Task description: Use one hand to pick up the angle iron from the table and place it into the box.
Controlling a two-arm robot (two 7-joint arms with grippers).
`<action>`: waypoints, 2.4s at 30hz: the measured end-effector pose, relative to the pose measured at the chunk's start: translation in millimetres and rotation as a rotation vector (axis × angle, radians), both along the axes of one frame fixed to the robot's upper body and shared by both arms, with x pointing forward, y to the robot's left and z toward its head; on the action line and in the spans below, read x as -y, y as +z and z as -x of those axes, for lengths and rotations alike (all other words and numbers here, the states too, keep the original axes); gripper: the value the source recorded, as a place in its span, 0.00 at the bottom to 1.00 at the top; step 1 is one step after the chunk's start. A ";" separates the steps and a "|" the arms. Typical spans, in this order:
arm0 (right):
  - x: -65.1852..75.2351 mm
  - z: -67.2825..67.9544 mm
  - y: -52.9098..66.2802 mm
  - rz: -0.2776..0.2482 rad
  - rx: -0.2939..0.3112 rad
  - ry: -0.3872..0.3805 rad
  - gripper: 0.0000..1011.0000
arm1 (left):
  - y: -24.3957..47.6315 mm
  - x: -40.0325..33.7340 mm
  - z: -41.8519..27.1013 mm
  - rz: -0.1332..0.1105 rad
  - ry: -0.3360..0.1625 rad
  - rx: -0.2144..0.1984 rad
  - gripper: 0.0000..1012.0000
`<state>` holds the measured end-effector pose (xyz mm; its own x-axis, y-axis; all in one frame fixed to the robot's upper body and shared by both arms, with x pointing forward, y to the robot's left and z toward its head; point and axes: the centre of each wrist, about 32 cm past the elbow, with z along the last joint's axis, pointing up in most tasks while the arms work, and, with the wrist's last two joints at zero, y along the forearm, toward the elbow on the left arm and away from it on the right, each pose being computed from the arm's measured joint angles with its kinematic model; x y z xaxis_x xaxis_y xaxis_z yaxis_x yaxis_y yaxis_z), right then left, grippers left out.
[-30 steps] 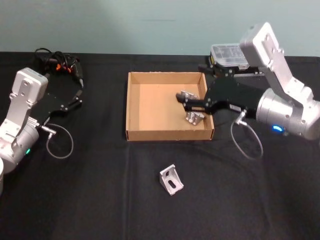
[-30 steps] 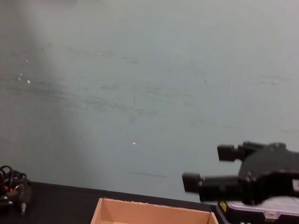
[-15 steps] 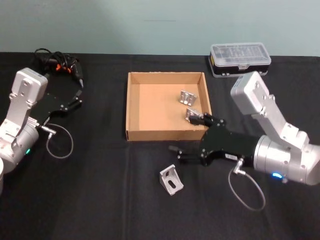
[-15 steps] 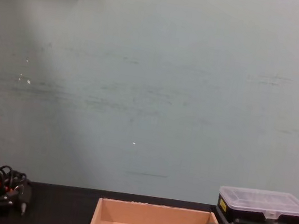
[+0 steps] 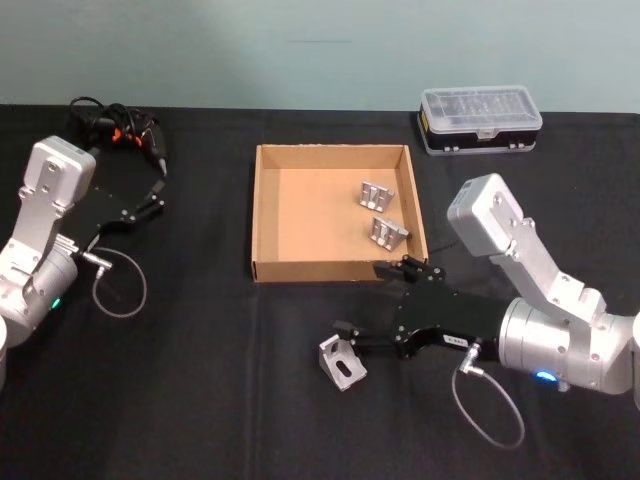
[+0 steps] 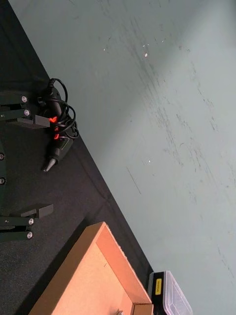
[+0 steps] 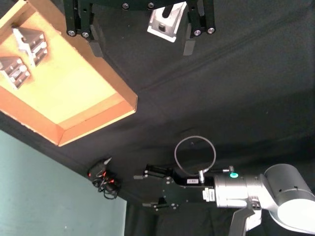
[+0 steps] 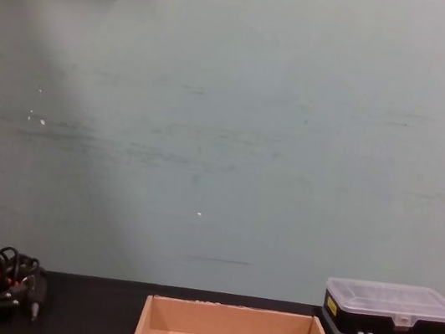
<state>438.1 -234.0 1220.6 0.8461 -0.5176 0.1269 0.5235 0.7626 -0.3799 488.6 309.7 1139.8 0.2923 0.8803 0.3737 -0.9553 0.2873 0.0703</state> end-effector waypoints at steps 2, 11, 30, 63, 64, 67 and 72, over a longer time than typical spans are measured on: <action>-1.0 0.1 -1.6 0.003 -0.005 0.001 0.99 | 0.0 0.0 0.0 0.000 0.000 0.000 0.99; -8.9 -1.1 -15.2 0.028 -0.037 0.006 0.99 | 0.0 0.0 0.0 0.000 0.000 0.000 0.99; -26.2 -5.3 -35.8 0.053 -0.091 0.020 0.99 | 0.0 0.0 0.0 0.000 0.000 0.000 0.99; -31.4 -8.2 -45.2 0.078 -0.133 0.005 0.94 | 0.0 0.0 0.0 0.000 0.000 0.000 0.99; -31.2 -8.5 -45.8 0.078 -0.134 0.003 0.91 | 0.0 0.0 0.0 0.000 0.000 0.000 0.99; -31.2 -9.1 -46.8 0.077 -0.137 0.001 0.83 | 0.0 0.0 0.0 0.000 0.000 0.000 0.99; -30.6 -9.9 -48.3 0.077 -0.141 -0.004 0.73 | 0.0 0.0 0.0 0.000 0.000 0.000 0.99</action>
